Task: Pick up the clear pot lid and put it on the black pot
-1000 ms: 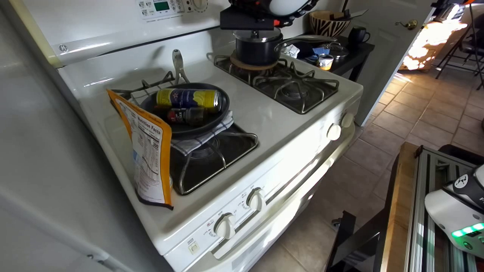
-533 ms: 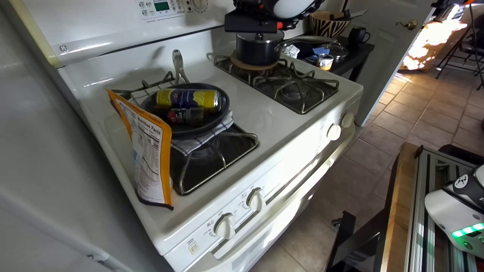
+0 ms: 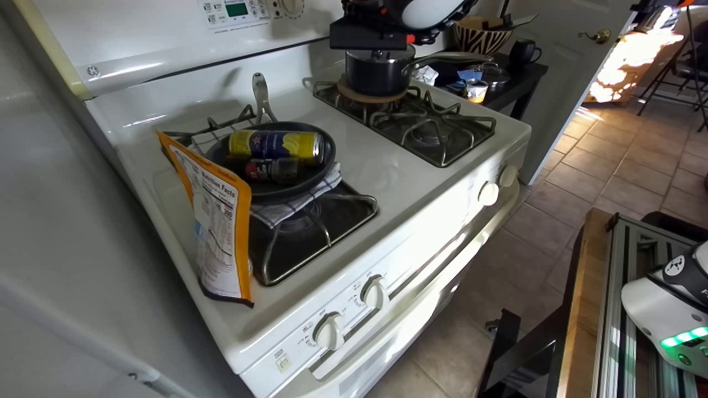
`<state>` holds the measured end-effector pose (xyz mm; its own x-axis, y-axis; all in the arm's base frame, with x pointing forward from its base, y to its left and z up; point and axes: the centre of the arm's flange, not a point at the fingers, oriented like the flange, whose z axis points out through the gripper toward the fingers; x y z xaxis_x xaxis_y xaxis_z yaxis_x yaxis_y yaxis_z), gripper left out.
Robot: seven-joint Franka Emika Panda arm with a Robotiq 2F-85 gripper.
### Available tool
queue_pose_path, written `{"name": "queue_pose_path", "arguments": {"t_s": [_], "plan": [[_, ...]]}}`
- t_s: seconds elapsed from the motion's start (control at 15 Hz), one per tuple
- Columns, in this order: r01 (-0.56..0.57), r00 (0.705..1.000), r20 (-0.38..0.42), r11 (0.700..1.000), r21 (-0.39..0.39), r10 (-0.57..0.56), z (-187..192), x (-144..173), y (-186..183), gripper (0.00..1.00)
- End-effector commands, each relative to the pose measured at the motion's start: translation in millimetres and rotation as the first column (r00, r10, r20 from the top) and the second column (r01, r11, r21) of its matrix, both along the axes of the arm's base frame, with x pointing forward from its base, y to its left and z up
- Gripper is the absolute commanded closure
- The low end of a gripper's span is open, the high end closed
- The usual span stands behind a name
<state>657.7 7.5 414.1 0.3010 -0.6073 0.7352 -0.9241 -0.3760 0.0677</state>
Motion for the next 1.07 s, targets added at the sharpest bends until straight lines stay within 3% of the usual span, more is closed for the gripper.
{"name": "queue_pose_path", "arguments": {"t_s": [0.0,0.27,0.33,0.67,0.87,0.93,1.0], "plan": [[-0.007,1.000,0.001,1.000,0.000,0.007,0.7,-20.2,9.1,0.33],[-0.043,0.999,0.019,0.999,-0.004,0.043,10.1,-37.6,28.2,0.02],[-0.052,0.998,0.023,0.999,-0.005,0.052,13.3,-42.8,33.1,0.00],[-0.142,0.990,-0.004,0.989,0.028,0.142,20.4,-65.9,62.3,0.00],[-0.316,0.947,-0.043,0.948,0.035,0.317,17.7,-82.8,88.1,0.00],[-0.231,0.972,-0.025,0.972,0.030,0.232,19.6,-59.1,83.1,0.00],[-0.266,0.963,-0.032,0.963,0.035,0.267,18.0,-64.1,90.1,0.00]]}}
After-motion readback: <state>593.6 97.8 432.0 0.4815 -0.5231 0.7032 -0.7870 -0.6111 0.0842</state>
